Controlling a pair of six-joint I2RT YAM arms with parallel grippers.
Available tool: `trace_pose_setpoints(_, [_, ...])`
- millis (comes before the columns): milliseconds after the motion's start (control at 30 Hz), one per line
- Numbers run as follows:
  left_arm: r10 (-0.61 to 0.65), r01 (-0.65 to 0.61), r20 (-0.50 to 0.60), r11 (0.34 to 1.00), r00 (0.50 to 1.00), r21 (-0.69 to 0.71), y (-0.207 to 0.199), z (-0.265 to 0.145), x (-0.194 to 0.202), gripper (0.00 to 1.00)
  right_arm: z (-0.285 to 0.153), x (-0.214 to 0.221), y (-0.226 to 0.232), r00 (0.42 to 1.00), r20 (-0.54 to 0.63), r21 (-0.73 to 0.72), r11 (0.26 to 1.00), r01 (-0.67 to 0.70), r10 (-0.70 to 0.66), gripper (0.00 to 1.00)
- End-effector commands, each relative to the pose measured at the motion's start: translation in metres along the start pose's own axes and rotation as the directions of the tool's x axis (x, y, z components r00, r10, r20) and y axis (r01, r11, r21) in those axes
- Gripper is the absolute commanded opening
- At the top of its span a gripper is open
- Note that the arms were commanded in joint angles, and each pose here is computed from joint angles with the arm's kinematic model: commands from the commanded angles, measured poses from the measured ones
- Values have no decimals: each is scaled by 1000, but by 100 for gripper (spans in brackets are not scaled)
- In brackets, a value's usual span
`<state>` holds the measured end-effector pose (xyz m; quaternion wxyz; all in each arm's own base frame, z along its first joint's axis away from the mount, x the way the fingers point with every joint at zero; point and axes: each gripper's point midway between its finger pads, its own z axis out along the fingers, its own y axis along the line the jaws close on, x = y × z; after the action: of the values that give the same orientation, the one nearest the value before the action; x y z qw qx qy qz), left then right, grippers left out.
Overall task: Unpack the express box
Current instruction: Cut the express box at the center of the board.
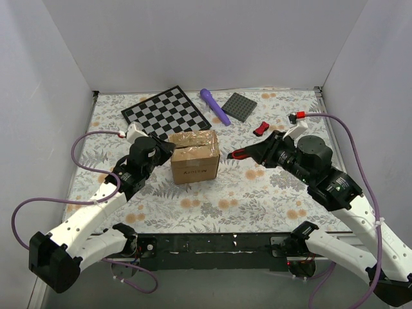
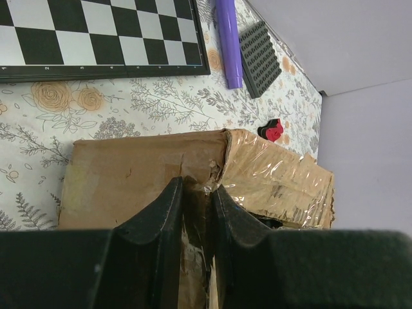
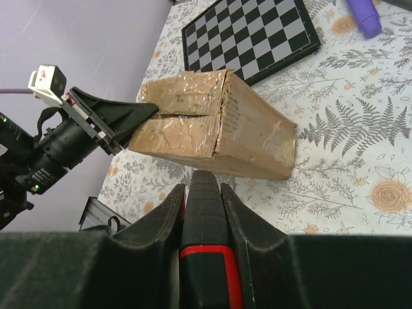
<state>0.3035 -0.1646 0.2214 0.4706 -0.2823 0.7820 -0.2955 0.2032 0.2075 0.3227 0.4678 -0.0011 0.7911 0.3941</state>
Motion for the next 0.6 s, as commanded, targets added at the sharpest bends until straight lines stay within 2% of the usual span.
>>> trace_pose_setpoints(0, [-132, 121, 63, 981, 989, 149, -39, -11, -25, 0, 11, -32, 6, 990, 139, -4, 1000, -7, 7, 1])
trace_pose_setpoints(267, [-140, 133, 39, 980, 989, 149, -37, -9, -18, 0, 51, -40, 1, 985, 166, 32, 999, 41, -46, 1])
trace_pose_setpoints(567, [-143, 135, 41, 980, 989, 149, -37, -10, -19, 0, 69, -58, 6, 973, 218, 45, 997, 64, -73, 1])
